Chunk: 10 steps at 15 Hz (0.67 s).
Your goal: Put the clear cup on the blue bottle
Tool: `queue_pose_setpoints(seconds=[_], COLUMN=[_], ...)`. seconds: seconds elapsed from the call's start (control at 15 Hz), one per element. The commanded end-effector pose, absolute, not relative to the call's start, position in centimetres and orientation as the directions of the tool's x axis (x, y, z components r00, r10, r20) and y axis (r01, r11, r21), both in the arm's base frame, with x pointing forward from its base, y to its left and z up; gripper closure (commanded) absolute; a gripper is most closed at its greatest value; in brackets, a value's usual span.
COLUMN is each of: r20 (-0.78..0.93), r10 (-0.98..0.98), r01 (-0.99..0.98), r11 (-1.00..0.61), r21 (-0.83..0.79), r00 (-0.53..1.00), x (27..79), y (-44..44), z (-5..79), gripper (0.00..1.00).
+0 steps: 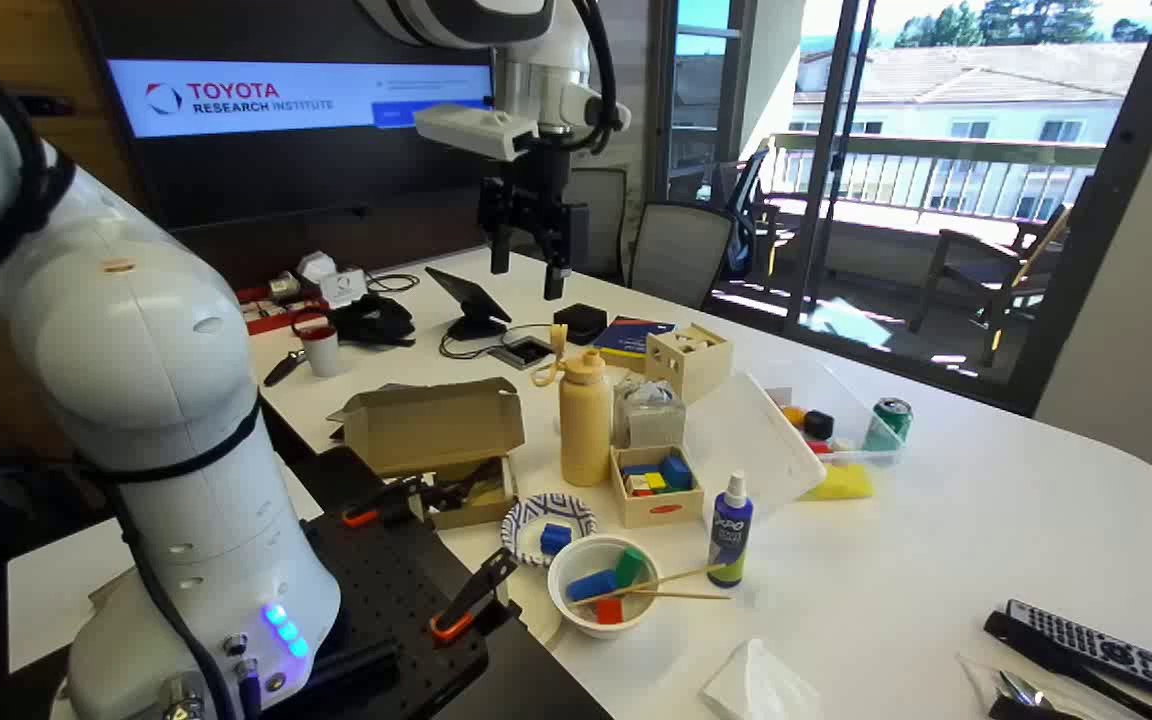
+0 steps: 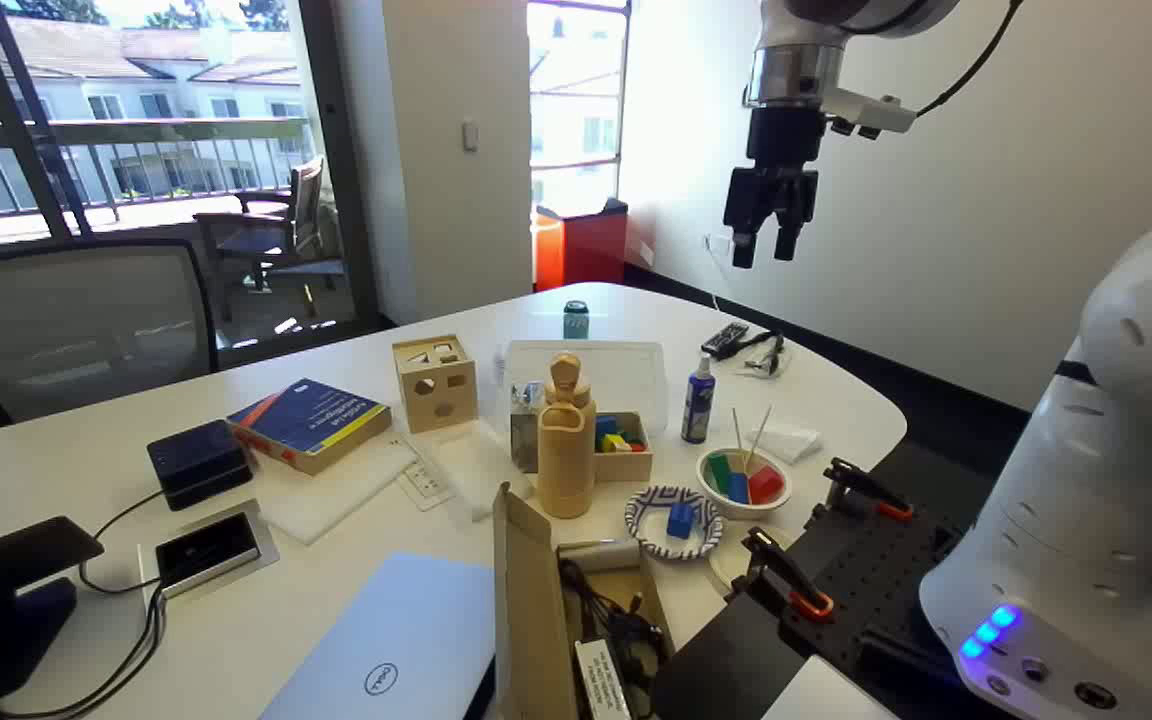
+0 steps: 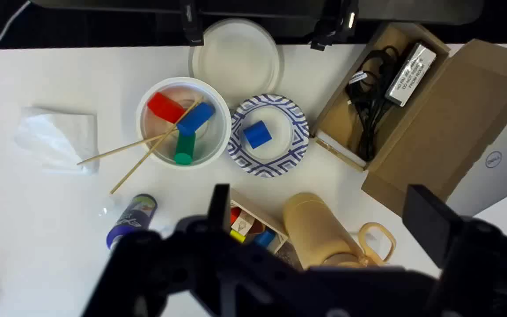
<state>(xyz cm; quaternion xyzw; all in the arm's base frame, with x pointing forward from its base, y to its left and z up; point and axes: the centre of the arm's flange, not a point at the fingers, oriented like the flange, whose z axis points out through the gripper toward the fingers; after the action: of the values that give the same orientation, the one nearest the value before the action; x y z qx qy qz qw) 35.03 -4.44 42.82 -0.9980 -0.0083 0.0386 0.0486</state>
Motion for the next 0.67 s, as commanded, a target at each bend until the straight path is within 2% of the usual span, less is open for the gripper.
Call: queue_pose_setpoints(seconds=[0.0,0.33,0.6], r20=[-0.076,-0.076,-0.113], r10=[0.020,0.020,-0.043], r01=[0.013,0.013,-0.063], r11=[-0.995,-0.995,-0.982], r21=[-0.098,-0.098,-0.179], r00=[0.997,0.997,0.993], x=[35.0,35.0,40.6], y=[-4.4,-4.4,-7.4], z=[42.8,42.8,40.5], gripper=[0.00,0.00,0.00])
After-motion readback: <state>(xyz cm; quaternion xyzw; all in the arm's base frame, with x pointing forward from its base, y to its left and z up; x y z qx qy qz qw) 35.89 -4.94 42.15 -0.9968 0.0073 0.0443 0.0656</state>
